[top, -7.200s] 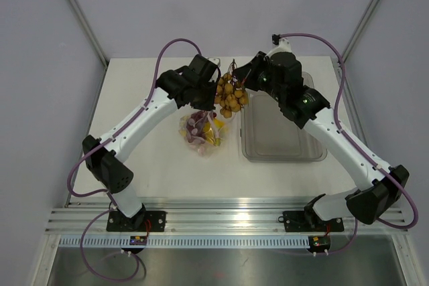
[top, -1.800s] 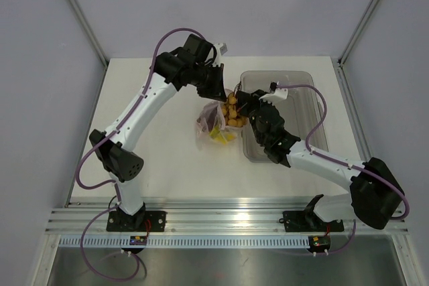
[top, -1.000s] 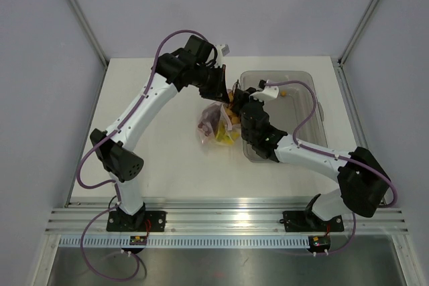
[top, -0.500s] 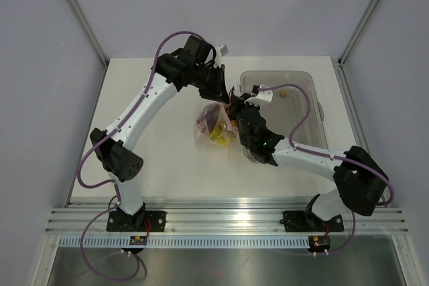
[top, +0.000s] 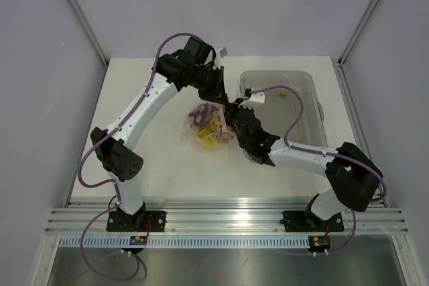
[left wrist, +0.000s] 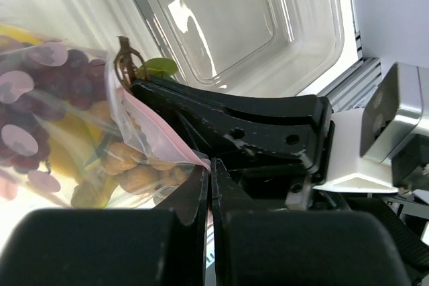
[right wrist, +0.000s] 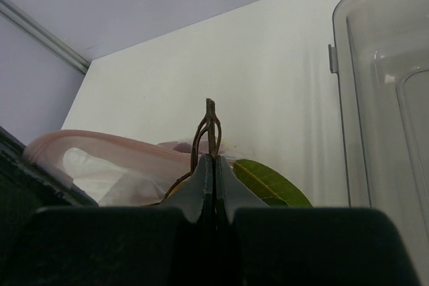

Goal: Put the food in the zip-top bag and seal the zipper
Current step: Place the fake fruit in the zipper food storage bag.

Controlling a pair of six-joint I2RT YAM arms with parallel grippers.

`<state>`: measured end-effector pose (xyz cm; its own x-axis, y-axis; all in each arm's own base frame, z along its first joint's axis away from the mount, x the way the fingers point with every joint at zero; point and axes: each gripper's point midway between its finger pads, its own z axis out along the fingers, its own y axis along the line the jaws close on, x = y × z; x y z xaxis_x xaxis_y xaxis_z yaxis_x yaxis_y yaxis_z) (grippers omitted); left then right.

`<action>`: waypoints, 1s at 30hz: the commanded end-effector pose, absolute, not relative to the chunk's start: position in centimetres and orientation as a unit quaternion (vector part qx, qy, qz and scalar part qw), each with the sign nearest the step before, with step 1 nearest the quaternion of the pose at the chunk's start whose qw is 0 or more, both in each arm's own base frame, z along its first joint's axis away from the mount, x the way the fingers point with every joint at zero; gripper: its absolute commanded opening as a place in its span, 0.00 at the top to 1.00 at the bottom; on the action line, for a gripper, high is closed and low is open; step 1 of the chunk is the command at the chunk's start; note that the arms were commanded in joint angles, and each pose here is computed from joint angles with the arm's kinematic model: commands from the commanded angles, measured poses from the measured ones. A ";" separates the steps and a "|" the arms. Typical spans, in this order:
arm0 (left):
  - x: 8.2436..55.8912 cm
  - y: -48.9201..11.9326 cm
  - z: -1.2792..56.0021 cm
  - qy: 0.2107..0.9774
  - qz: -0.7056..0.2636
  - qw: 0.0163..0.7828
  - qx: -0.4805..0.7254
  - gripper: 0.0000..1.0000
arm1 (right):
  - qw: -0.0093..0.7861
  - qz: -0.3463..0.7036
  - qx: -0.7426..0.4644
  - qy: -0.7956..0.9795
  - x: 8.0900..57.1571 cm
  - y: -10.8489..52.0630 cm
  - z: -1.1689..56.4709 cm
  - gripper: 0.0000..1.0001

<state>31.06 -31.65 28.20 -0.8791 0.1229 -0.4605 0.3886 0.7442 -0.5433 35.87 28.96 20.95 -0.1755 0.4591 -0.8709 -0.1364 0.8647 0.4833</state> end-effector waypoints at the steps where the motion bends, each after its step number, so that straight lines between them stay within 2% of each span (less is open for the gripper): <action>1: 30.6 -32.8 33.9 0.864 -0.403 0.258 0.159 1.00 | 0.581 0.211 0.040 0.785 34.9 31.5 17.0 1.00; 5: 30.2 -32.5 33.8 0.863 -0.401 0.261 0.159 1.00 | 0.567 0.209 0.027 0.797 34.9 32.3 17.1 1.00; 18: 32.1 -30.6 32.1 0.875 -0.384 0.259 0.142 1.00 | 0.602 0.315 0.035 0.733 31.4 30.2 25.6 1.00; 30: 32.1 -31.3 32.0 0.871 -0.400 0.248 0.143 1.00 | 0.588 0.369 -0.008 0.720 29.6 31.6 25.6 1.00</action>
<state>31.25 -30.19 28.13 -0.8919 0.0857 -0.4441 0.3642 0.7184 -0.5927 31.04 30.20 23.38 -0.3137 0.4053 -0.8587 -0.3473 0.7927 0.5010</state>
